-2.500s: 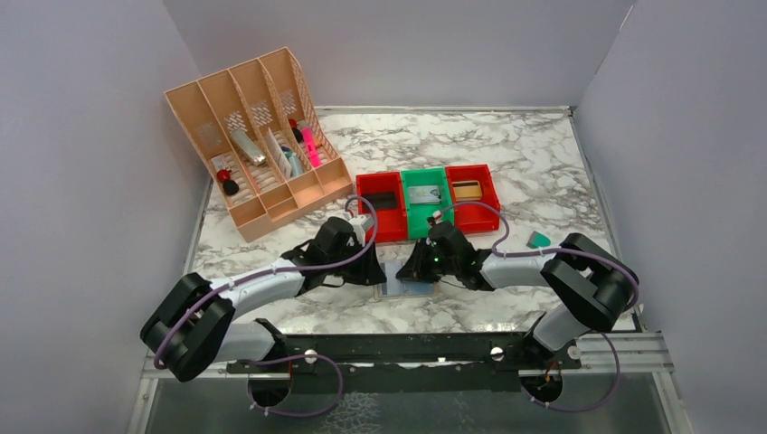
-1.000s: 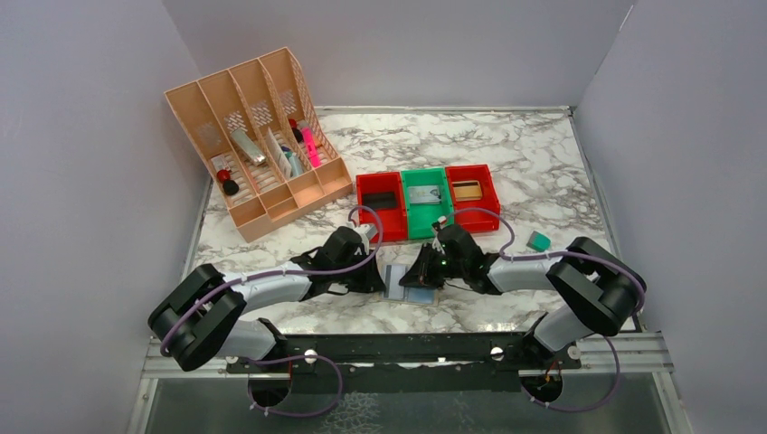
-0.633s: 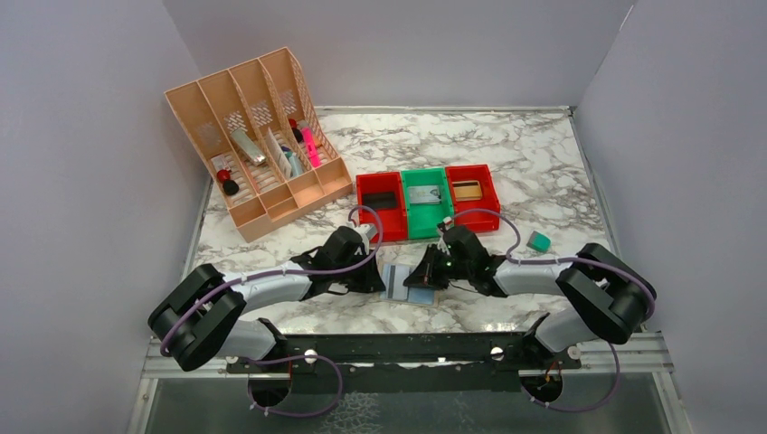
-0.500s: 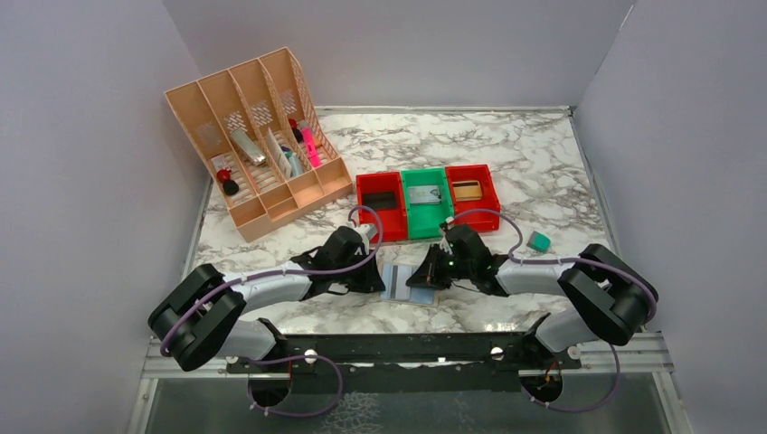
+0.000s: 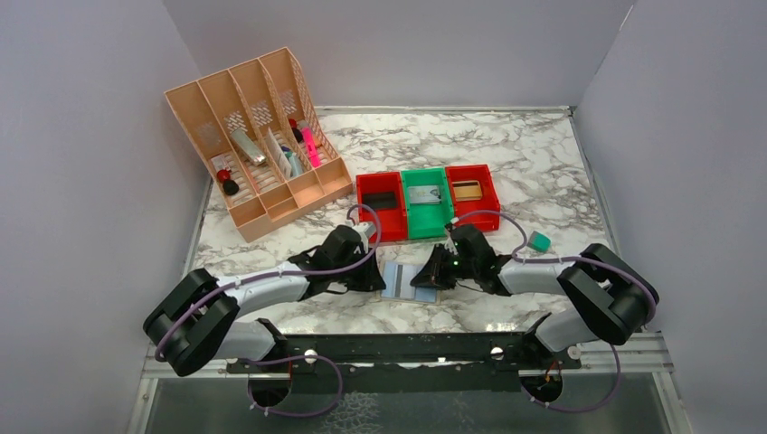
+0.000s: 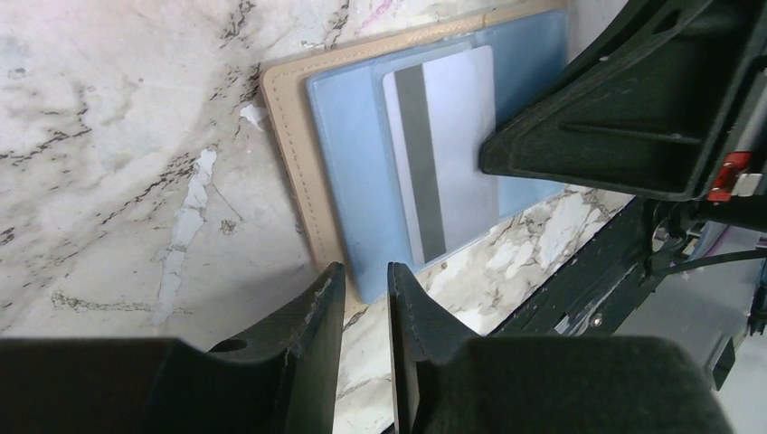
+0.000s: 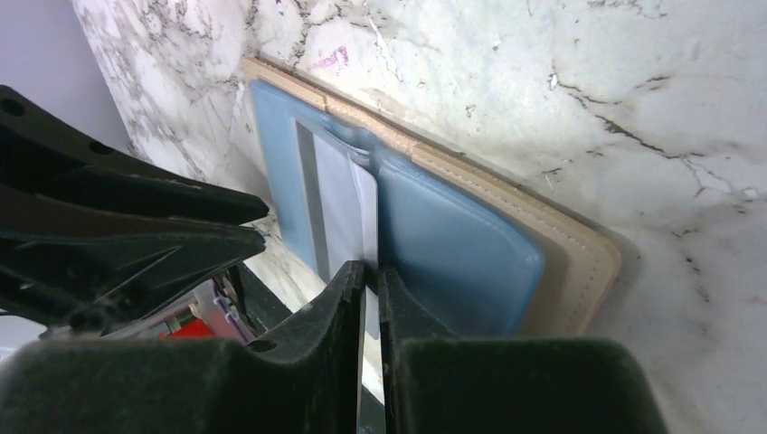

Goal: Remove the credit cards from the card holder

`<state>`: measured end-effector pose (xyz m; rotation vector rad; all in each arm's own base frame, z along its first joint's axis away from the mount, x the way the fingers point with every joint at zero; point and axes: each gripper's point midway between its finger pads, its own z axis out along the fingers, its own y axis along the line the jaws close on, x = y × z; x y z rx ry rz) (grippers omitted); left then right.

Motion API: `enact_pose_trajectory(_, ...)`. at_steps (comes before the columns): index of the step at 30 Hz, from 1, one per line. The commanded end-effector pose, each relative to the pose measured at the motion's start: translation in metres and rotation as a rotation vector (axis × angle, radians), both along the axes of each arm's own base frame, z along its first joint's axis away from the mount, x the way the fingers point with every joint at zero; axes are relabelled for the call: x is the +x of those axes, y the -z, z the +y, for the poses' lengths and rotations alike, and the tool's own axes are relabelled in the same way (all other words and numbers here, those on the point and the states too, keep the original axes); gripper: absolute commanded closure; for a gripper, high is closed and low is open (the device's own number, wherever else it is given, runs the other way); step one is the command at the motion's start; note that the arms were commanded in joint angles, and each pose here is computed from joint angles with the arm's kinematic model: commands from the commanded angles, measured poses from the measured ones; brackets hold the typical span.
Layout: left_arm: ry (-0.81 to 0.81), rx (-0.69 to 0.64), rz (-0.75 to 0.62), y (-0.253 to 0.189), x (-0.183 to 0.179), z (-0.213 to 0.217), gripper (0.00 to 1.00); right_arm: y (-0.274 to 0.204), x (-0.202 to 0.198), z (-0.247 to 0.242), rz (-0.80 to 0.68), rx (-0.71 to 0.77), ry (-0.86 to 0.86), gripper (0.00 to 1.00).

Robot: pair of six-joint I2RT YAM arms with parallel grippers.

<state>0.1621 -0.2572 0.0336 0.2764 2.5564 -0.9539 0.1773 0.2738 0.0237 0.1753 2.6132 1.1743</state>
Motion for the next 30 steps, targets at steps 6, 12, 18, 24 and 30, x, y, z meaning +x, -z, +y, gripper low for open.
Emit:
enact_pose_trajectory(6, 0.144, -0.110, -0.102, -0.050, 0.006, -0.037, 0.64, 0.009, -0.005, 0.001, 0.054, 0.017, 0.005, 0.75)
enact_pose_trajectory(12, 0.170, -0.052, -0.061, -0.032, 0.007, -0.046, 0.64, 0.009, -0.005, 0.001, 0.060, 0.023, 0.016, 0.76)
enact_pose_trajectory(18, 0.139, 0.041, 0.015, 0.005, -0.001, -0.033, 0.68, 0.007, -0.007, 0.004, 0.081, 0.041, 0.012, 0.80)
enact_pose_trajectory(24, 0.139, 0.099, 0.033, 0.022, -0.008, -0.021, 0.73, 0.001, -0.009, 0.008, 0.089, 0.087, 0.000, 0.75)
enact_pose_trajectory(30, 0.118, 0.158, 0.036, 0.028, -0.006, -0.012, 0.77, -0.005, -0.010, 0.010, 0.086, 0.129, -0.001, 0.75)
